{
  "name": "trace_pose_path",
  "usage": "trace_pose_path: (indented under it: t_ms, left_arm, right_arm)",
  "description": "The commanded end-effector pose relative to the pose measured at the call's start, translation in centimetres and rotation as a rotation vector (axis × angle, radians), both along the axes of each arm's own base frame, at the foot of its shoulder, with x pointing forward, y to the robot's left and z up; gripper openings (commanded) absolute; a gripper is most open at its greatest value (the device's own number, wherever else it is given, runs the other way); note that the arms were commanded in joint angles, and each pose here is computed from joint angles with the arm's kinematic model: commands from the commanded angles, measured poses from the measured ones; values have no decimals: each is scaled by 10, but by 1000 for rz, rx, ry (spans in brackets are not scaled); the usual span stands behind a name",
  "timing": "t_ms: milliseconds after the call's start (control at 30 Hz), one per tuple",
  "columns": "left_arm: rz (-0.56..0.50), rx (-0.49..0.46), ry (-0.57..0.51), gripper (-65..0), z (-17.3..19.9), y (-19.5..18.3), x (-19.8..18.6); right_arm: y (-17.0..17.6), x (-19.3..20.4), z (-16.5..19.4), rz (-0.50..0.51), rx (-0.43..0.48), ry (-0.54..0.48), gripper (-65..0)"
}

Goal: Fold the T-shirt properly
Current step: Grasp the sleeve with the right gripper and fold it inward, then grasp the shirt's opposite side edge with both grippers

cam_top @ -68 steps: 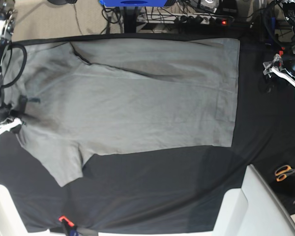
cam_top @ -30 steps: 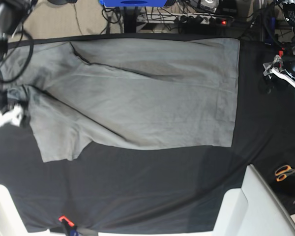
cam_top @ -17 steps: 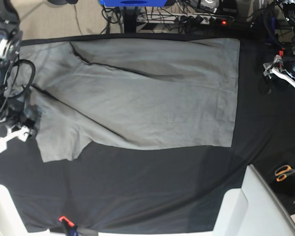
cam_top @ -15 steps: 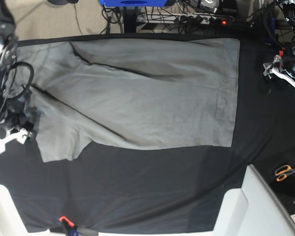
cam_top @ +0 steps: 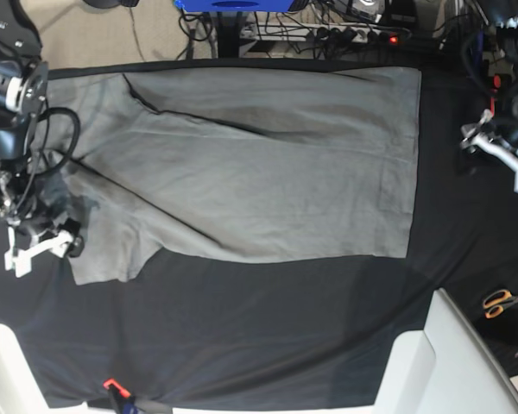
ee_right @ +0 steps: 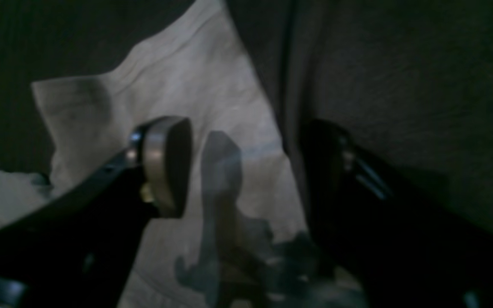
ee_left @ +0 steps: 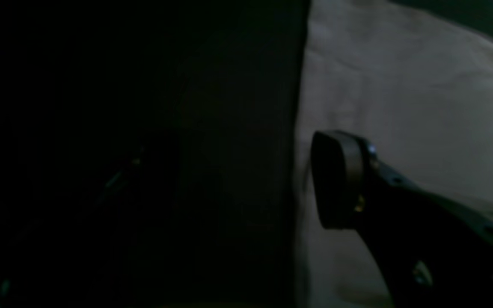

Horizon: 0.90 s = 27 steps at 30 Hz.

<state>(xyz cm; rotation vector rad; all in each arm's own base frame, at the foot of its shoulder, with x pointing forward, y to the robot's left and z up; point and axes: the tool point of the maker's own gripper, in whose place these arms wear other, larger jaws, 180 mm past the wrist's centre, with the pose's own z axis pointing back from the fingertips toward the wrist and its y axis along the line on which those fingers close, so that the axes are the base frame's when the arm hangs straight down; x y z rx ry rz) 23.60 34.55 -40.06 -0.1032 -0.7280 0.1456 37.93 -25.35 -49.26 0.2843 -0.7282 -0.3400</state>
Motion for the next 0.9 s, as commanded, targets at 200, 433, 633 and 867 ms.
trace_pose_path:
  t_ms: [200,433,633,867]
  left_arm:
    - [-76,58,-35,-193,7,-17,52]
    - [-29,20,8,-193,-9,-9,89]
    - [-119,5,-12,-184,-26,-42,122]
    - [7,-89,-26,-189,-42,-40,143]
  right_arm:
    - [19,-5,-6,84,-6,57,-384]
    - [15,1,0,79,-13,38,-611]
    - [14,8,8,83,-26,10,-644]
    - [13,9,9,84,-29,10,-645]
